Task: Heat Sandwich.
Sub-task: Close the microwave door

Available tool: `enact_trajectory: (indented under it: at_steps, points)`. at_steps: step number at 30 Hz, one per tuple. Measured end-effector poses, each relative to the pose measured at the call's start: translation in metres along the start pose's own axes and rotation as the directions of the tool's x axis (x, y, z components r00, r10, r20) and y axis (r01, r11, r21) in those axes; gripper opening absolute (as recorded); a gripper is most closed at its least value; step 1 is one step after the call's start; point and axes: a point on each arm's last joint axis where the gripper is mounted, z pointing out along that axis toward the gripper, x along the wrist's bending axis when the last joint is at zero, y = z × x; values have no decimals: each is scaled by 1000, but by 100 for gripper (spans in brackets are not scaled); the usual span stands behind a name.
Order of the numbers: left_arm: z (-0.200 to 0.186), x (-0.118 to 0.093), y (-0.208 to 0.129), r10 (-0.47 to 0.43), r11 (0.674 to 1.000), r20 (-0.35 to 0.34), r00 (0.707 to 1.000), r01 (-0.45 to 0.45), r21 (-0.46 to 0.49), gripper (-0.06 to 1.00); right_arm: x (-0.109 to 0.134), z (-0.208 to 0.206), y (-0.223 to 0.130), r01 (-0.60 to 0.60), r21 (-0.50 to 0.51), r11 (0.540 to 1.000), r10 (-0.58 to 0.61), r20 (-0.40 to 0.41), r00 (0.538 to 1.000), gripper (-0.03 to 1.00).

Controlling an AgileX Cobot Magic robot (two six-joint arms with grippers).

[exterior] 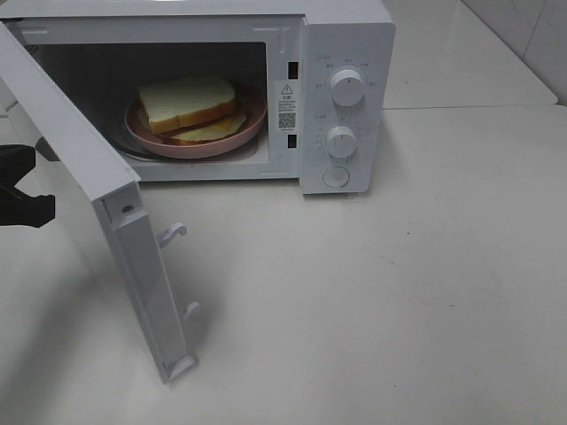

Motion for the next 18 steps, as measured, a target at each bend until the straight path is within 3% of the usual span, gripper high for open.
enact_trajectory:
  at_steps: [10,18]
  points:
    - [25,-25,-6,142,990,-66,988,-142,0,0,0,0,0,0,0,1000,0,0,1000,54]
    - [49,-44,2,262,965,-32,964,-263,-10,0,0,0,0,0,0,1000,0,0,1000,54]
